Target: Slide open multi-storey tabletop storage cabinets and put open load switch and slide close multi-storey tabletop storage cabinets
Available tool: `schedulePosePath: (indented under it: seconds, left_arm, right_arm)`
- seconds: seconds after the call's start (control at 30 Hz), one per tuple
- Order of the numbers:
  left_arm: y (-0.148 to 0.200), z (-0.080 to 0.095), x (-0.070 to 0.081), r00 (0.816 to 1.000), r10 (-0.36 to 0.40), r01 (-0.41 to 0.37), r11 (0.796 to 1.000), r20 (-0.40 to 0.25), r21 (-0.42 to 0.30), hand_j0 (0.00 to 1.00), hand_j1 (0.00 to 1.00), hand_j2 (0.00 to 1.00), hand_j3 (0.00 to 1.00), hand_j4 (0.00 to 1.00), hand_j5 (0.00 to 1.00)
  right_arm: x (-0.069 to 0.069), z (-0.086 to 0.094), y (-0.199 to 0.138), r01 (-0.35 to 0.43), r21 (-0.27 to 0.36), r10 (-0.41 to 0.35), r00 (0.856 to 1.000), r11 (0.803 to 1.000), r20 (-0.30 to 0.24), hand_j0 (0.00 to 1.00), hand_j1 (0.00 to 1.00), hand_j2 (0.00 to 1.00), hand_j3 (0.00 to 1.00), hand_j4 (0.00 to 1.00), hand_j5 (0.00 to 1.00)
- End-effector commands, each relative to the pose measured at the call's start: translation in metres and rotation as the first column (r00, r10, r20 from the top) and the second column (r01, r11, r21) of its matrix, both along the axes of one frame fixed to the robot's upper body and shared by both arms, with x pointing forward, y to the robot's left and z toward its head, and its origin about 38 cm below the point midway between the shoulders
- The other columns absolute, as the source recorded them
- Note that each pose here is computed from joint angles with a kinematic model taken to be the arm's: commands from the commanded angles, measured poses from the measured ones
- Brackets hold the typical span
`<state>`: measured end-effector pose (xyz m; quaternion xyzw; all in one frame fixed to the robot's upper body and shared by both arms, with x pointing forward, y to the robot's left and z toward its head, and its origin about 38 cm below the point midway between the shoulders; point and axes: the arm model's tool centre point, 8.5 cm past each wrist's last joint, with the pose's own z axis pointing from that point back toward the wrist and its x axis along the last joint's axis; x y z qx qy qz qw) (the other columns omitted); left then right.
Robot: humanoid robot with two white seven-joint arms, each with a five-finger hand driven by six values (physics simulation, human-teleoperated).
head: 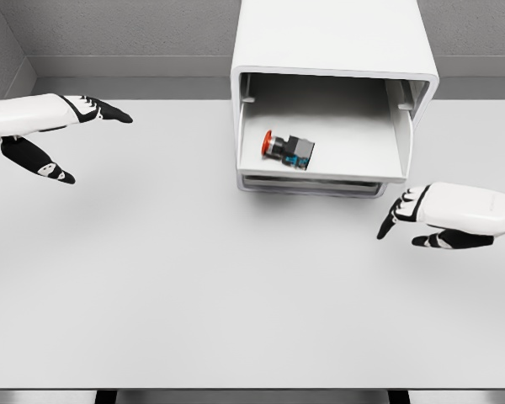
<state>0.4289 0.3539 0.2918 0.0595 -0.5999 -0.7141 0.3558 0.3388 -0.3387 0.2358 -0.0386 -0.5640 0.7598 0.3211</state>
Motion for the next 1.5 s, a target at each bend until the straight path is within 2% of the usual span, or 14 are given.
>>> schedulePosePath:
  seconds: [0.0, 0.07, 0.17, 0.37, 0.63, 0.87, 1.07, 1.47]
  left_arm:
    - [0.001, 0.001, 0.000, 1.000, 0.003, -0.003, 1.000, -0.002, -0.007, 1.00, 1.00, 1.00, 1.00, 1.00, 1.00]
    - [0.001, 0.001, 0.000, 1.000, 0.003, -0.003, 1.000, -0.002, -0.007, 1.00, 1.00, 1.00, 1.00, 1.00, 1.00]
    - [0.001, 0.001, 0.000, 1.000, 0.004, -0.004, 1.000, 0.000, -0.007, 1.00, 1.00, 1.00, 1.00, 1.00, 1.00]
    - [0.001, 0.001, 0.000, 1.000, 0.004, -0.004, 1.000, 0.000, -0.007, 1.00, 1.00, 1.00, 1.00, 1.00, 1.00]
    - [0.001, 0.001, 0.000, 1.000, 0.003, -0.003, 1.000, -0.002, -0.007, 1.00, 1.00, 1.00, 1.00, 1.00, 1.00]
    - [0.001, 0.001, 0.000, 1.000, 0.004, -0.004, 1.000, 0.000, -0.007, 1.00, 1.00, 1.00, 1.00, 1.00, 1.00]
    - [0.001, 0.001, 0.000, 1.000, 0.004, -0.004, 1.000, 0.000, -0.007, 1.00, 1.00, 1.00, 1.00, 1.00, 1.00]
    - [0.001, 0.001, 0.000, 1.000, 0.004, -0.004, 1.000, 0.000, -0.007, 1.00, 1.00, 1.00, 1.00, 1.00, 1.00]
  right_arm:
    - [-0.001, -0.002, 0.001, -0.003, 0.003, 0.003, 1.000, 1.000, -0.010, 0.65, 0.65, 0.65, 0.65, 0.65, 0.65]
    - [-0.002, -0.006, 0.004, -0.011, 0.002, 0.011, 1.000, 1.000, -0.023, 0.65, 0.65, 0.65, 0.65, 0.65, 0.65]
    - [0.005, 0.005, 0.009, -0.023, 0.009, 0.023, 1.000, 1.000, 0.010, 0.65, 0.65, 0.65, 0.65, 0.65, 0.65]
    - [0.016, 0.006, 0.047, -0.120, 0.034, 0.119, 0.992, 0.992, 0.027, 0.65, 0.65, 0.65, 0.65, 0.65, 0.65]
    - [0.026, 0.017, 0.060, -0.142, 0.060, 0.138, 0.988, 0.988, 0.066, 0.65, 0.65, 0.65, 0.65, 0.65, 0.65]
    - [0.044, 0.013, 0.051, -0.087, 0.072, 0.083, 0.995, 0.994, 0.055, 0.65, 0.65, 0.65, 0.65, 0.65, 0.65]
    - [0.049, 0.017, 0.053, -0.088, 0.082, 0.082, 0.994, 0.993, 0.070, 0.67, 0.67, 0.67, 0.67, 0.67, 0.67]
    - [0.064, 0.012, 0.057, -0.071, 0.093, 0.066, 0.996, 0.993, 0.055, 0.67, 0.67, 0.67, 0.67, 0.67, 0.67]
